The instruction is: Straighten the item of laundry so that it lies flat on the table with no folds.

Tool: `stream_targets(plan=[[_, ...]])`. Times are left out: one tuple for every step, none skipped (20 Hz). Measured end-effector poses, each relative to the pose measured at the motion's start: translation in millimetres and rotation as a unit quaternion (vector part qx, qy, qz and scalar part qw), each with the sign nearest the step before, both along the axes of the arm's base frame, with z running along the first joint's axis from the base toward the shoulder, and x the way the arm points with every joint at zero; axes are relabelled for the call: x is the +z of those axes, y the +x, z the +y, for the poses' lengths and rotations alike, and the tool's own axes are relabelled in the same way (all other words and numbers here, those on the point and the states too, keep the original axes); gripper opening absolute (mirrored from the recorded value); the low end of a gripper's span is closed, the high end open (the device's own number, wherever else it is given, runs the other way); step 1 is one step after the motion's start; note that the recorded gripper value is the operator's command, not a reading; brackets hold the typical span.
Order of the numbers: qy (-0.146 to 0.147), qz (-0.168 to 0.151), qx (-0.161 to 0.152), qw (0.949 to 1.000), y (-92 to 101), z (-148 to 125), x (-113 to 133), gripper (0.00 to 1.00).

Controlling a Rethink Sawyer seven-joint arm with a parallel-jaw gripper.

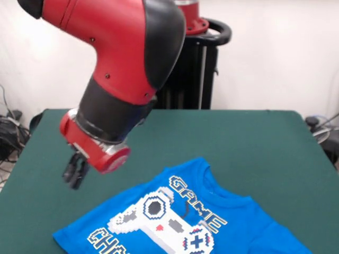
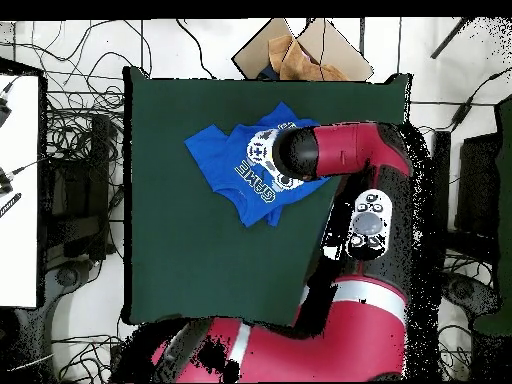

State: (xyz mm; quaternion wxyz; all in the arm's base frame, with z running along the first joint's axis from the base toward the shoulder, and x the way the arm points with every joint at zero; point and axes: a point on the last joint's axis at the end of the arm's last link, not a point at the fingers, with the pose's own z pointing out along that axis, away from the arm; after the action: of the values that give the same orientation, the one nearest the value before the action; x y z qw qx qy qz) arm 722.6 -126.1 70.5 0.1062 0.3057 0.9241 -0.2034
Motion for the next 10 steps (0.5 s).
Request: stream_targets(plan=[[0.015, -0.001, -0.009, 0.9998, -0.1, 4, 1, 0.00], [0.041, -0.002, -0.023, 0.9989, -1.4, 10, 2, 0.00], [0.061, -0.003, -0.033, 0.9976, -3.1, 15, 2, 0.00], [0.068, -0.003, -0.036, 0.9970, -3.9, 16, 1, 0.00], [0.092, 0.000, -0.048, 0.9946, -8.4, 21, -1, 0.00], [0.103, 0.002, -0.053, 0.9932, -10.8, 24, -3, 0.00], [0.111, 0.004, -0.056, 0.9923, -13.2, 25, -5, 0.00], [0.126, 0.010, -0.062, 0.9901, -19.0, 30, -10, 0.00], [0.133, 0.015, -0.063, 0.9890, -22.9, 32, -13, 0.00], [0.142, 0.022, -0.065, 0.9874, -28.5, 37, -19, 0.00]])
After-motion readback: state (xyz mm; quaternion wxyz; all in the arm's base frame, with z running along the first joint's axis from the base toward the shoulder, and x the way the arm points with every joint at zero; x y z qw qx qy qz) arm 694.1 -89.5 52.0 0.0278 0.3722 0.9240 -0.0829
